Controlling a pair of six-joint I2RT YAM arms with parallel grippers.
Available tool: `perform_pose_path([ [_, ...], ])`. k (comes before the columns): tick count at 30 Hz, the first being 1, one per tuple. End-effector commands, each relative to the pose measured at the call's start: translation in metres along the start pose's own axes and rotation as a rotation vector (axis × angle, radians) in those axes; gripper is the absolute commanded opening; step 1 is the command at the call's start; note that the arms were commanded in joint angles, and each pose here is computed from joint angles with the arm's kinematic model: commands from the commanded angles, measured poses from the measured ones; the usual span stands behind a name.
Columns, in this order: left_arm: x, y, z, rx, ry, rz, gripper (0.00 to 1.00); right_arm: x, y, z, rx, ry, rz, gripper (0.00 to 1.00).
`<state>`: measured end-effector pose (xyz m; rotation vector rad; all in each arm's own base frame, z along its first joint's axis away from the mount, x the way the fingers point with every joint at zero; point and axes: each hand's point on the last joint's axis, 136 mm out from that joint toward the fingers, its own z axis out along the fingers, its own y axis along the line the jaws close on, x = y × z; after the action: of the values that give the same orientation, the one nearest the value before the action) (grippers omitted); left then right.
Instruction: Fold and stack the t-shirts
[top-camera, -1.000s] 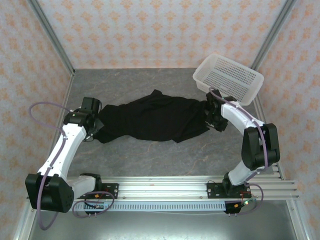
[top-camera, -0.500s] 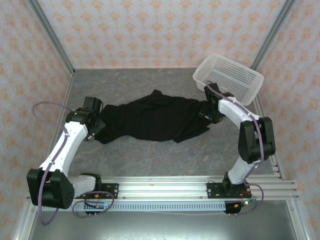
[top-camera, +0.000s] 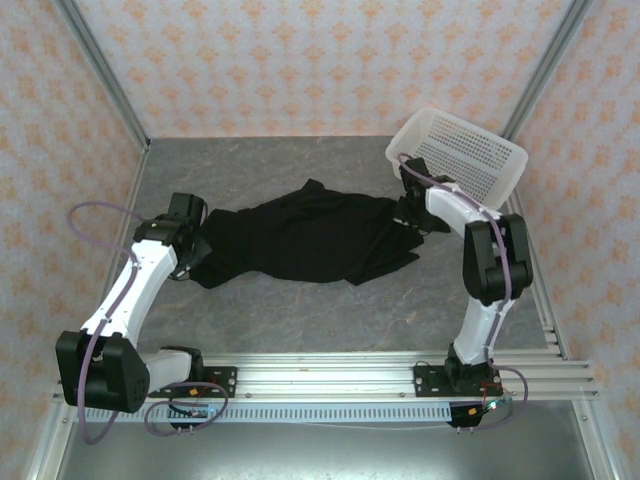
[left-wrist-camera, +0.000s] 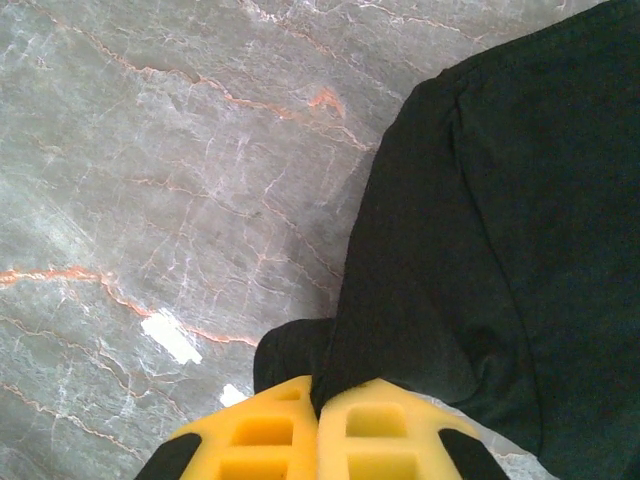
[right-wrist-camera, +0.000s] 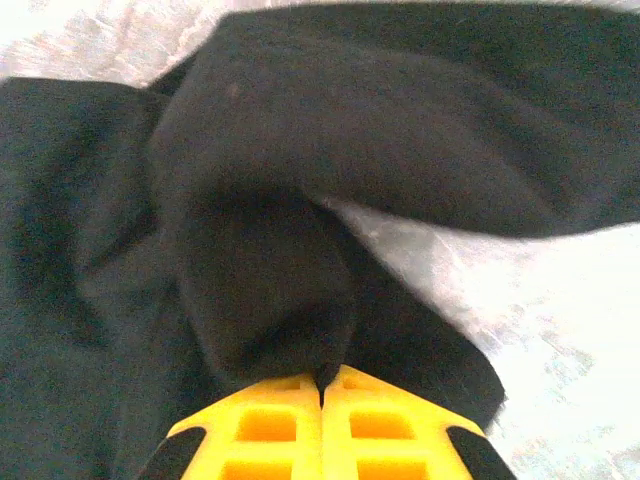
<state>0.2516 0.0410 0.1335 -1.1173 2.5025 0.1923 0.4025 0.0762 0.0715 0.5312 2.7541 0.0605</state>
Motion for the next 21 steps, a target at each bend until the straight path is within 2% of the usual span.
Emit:
perform_pose_path([
  [1,-0.011,0.006,-0.003,-0.03,-0.058,-0.017,0.0,-0.004,-0.009,-0.062,-0.001,-0.134,-0.005,0.0],
  [7,-0.012,0.011,-0.003,-0.046,-0.075,-0.028,0.0,0.015,-0.026,-0.119,-0.024,-0.197,0.027,0.0],
  [11,-0.016,0.012,-0.006,-0.051,-0.091,-0.029,0.0,0.009,-0.022,-0.133,-0.057,-0.23,0.047,0.0],
  [17,-0.023,0.014,-0.01,-0.074,-0.114,-0.033,0.0,-0.042,0.002,-0.13,-0.03,-0.299,0.023,0.0],
  [21,-0.036,0.02,-0.021,-0.107,-0.175,-0.039,0.0,-0.082,0.023,-0.133,-0.017,-0.362,0.014,0.0],
])
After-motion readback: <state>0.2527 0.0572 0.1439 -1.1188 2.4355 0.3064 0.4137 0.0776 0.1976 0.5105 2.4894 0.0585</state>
